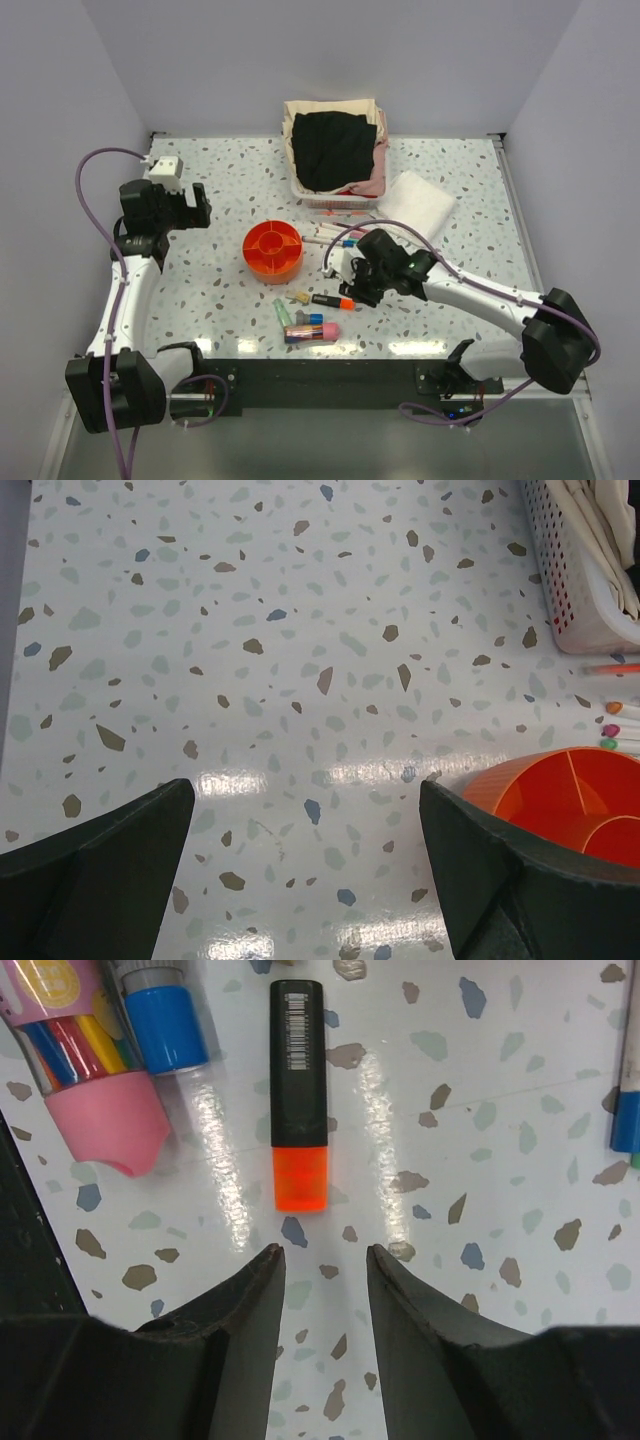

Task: Sort the stationery into containers
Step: Pick up the pen from the center of the board.

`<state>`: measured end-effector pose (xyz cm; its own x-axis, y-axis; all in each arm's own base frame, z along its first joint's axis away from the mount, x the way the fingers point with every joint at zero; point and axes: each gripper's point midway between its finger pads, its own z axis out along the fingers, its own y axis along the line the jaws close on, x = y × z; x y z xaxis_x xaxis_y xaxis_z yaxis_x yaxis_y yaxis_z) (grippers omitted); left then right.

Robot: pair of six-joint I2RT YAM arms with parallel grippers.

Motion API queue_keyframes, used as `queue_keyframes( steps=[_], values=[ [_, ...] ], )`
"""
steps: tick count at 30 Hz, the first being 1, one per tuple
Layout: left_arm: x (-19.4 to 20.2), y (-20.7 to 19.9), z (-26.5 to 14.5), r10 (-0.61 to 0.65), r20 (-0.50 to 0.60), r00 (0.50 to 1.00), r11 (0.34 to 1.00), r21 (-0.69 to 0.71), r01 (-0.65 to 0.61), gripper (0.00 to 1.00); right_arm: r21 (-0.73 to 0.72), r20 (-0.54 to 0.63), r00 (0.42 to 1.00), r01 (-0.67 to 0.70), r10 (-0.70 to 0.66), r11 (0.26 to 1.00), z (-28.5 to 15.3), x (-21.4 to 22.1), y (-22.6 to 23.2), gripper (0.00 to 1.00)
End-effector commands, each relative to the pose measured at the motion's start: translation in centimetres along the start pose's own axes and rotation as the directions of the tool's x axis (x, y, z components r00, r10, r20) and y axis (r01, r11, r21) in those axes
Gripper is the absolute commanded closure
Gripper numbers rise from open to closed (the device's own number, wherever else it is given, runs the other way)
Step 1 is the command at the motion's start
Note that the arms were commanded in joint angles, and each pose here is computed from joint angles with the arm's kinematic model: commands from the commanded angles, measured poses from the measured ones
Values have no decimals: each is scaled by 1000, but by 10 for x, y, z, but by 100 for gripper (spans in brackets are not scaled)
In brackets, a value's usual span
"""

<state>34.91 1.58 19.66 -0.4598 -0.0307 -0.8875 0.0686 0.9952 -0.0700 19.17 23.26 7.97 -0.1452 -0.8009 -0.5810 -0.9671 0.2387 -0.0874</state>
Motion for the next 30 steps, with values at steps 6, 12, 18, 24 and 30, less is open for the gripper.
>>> queue_keyframes(
  steps=[6, 12, 18, 24, 30],
  values=[
    [-13, -4, -16, 33, 61, 998, 999, 6, -33, 0, -43, 36, 993, 112, -111, 993, 29, -14, 19, 53],
    [-13, -6, -25, 33, 72, 997, 999, -1, -33, 0, -68, -2, 994, 112, -112, 991, 42, -4, 22, 52],
    [-18, -6, -29, 33, 81, 996, 999, -1, -33, 0, -77, -49, 991, 117, -121, 990, 54, 5, 21, 52],
    [-22, -7, -29, 32, 89, 996, 999, 3, -33, 0, -46, -74, 988, 130, -133, 990, 60, 13, 15, 54],
    [-24, -10, -28, 34, 97, 995, 999, 16, -36, 0, -10, -82, 988, 129, -130, 992, 64, 13, 8, 54]
  ],
)
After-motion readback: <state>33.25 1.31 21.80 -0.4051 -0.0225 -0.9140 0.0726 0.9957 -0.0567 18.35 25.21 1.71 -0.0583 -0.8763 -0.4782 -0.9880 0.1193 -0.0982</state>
